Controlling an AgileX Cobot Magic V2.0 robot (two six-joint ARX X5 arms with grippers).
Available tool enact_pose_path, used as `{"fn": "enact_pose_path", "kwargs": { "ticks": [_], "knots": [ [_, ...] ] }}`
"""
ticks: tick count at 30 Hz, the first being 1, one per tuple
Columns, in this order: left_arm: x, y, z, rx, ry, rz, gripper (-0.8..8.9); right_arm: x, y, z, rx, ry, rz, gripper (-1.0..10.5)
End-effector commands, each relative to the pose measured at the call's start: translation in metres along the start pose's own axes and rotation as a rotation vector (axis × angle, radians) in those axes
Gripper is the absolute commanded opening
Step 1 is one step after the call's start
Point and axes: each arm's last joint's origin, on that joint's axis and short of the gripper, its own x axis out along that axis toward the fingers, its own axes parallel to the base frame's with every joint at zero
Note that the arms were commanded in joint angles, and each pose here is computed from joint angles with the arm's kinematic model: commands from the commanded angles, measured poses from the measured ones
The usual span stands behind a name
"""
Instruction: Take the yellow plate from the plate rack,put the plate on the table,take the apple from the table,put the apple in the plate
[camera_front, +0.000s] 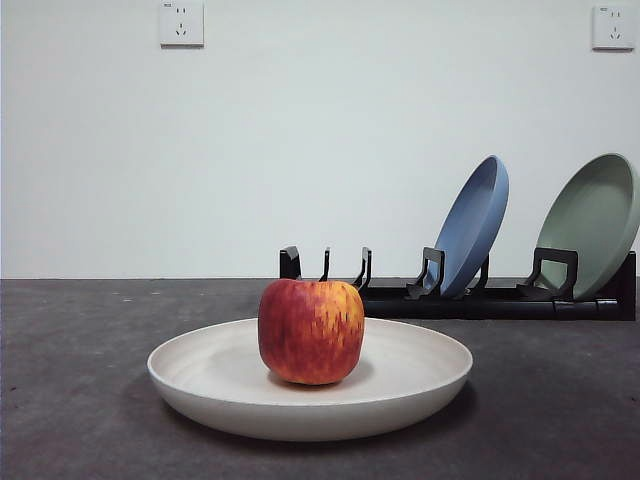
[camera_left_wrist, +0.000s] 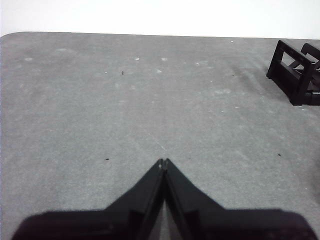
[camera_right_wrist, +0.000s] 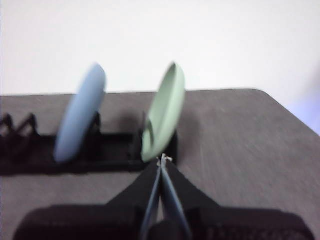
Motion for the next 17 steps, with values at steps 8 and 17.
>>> {"fn": "enact_pose_path", "kwargs": {
  "ticks": [8, 17],
  "knots": [
    [0.001, 0.0, -0.003, -0.008, 0.005, 0.0, -0.04, 0.006, -0.002, -0.059, -0.012, 0.028, -0.038, 0.0],
    [0.001, 0.0, -0.003, -0.008, 0.004, -0.001, -0.04, 0.007, -0.001, -0.076, -0.013, 0.091, -0.032, 0.0]
  ]
}}
